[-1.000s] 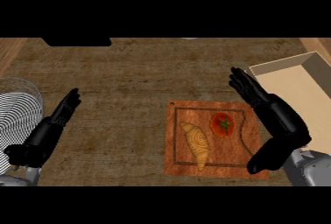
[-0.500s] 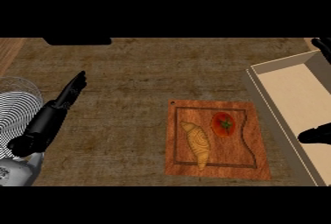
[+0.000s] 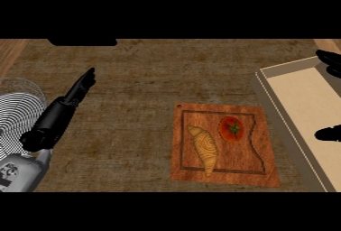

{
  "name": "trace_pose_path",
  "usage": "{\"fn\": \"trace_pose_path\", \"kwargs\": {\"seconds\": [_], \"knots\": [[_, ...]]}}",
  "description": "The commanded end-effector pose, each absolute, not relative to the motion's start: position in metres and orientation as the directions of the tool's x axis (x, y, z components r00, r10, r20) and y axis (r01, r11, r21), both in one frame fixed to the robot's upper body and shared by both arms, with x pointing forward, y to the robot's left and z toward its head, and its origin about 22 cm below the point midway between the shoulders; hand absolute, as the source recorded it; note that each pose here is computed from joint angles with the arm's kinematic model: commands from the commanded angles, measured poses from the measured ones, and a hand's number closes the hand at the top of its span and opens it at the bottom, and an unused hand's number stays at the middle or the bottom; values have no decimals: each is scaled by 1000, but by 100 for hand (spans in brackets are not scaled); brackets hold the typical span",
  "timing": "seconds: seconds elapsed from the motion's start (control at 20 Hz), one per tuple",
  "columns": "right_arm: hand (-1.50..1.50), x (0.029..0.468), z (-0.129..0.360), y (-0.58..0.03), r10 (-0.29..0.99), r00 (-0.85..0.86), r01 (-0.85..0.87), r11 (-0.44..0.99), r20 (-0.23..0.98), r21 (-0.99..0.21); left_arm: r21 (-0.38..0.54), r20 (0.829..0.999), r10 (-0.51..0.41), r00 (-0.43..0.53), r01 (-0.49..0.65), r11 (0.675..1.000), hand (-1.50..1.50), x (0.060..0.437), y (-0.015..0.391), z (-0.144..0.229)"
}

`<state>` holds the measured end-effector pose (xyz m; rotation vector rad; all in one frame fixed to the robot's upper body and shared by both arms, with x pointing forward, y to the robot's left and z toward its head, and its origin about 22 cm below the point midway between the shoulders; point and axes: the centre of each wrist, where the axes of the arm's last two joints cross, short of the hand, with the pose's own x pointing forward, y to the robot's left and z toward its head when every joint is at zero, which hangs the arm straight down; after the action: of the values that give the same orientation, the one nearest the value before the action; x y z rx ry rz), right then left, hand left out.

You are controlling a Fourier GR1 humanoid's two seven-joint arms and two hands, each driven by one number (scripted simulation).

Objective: Pick the tomato from the cutting board and place it in the cardboard box

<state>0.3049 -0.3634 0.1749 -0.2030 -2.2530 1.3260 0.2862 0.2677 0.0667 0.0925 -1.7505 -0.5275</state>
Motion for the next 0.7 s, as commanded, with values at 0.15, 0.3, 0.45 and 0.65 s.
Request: {"fn": "trace_pose_path", "kwargs": {"seconds": [0.15, 0.3, 0.45, 0.65], "knots": [[-150, 283, 171, -326, 432, -888, -105, 148, 160, -983, 402, 905, -348, -245, 223, 888, 0, 295, 272, 74], [-150, 269, 174, -297, 456, -883, -96, 61, 113, -994, 404, 902, -354, -248, 189, 895, 0, 308, 261, 72], [-150, 252, 175, -298, 518, -855, -43, -12, 31, -999, 373, 917, -323, -236, 215, 902, 0, 279, 273, 55], [-150, 220, 169, -269, 562, -827, -41, -57, 2, -997, 398, 901, -345, -263, 186, 898, 0, 290, 274, 62]]}}
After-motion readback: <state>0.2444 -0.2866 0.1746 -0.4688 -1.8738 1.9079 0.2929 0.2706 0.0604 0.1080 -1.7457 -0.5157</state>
